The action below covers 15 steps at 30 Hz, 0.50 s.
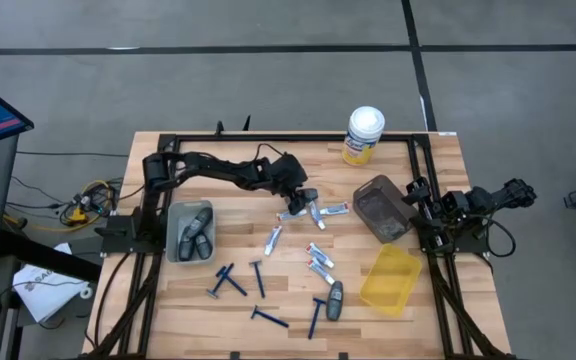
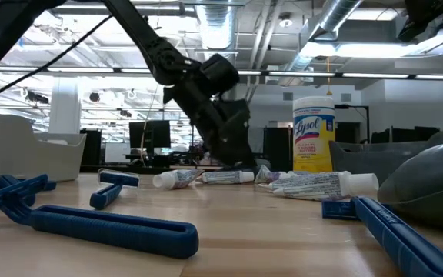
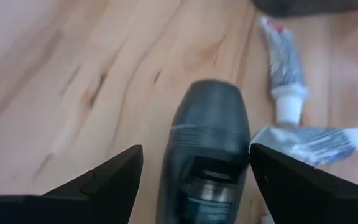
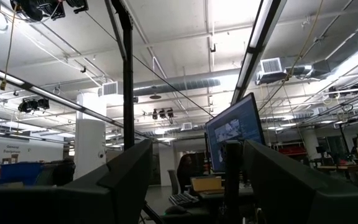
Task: Pick & Place Travel size toiletries
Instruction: Put the gray deodorant into the gray bin
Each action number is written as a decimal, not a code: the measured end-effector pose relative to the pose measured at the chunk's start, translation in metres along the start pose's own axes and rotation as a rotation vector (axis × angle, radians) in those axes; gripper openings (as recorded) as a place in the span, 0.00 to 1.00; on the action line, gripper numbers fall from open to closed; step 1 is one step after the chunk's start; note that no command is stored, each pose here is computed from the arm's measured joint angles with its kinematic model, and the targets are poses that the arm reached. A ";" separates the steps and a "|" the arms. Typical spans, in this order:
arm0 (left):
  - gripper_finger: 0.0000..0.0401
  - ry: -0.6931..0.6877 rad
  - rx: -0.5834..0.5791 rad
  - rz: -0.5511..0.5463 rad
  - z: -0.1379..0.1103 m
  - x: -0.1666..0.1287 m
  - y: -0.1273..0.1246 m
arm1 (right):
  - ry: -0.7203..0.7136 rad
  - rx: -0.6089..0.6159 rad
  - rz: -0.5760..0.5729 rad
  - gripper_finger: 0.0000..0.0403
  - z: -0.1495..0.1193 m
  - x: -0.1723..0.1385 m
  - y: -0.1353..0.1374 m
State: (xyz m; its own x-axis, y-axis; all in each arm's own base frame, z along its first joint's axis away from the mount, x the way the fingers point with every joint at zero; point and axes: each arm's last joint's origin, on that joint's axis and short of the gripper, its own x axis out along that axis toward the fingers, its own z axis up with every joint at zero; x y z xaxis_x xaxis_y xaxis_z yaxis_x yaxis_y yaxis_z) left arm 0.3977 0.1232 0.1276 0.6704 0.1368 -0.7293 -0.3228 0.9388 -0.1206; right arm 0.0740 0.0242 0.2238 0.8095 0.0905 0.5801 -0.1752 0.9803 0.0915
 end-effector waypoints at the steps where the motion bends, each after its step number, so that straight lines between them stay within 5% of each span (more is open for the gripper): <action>1: 0.72 0.010 0.002 -0.002 -0.002 0.002 0.000 | 0.000 0.000 0.000 0.61 0.000 0.000 0.000; 8: 0.67 0.079 0.051 0.029 -0.011 0.005 0.000 | 0.000 0.000 0.000 0.61 0.000 0.000 0.000; 15: 0.49 0.086 0.044 0.050 -0.011 0.005 0.002 | 0.000 0.000 -0.001 0.61 0.000 0.000 0.000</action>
State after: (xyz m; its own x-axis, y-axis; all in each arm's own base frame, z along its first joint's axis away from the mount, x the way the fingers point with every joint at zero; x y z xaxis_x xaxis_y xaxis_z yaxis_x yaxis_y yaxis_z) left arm 0.3929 0.1218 0.1166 0.5937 0.1582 -0.7890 -0.3235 0.9447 -0.0540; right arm 0.0741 0.0242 0.2238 0.8097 0.0899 0.5799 -0.1744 0.9804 0.0915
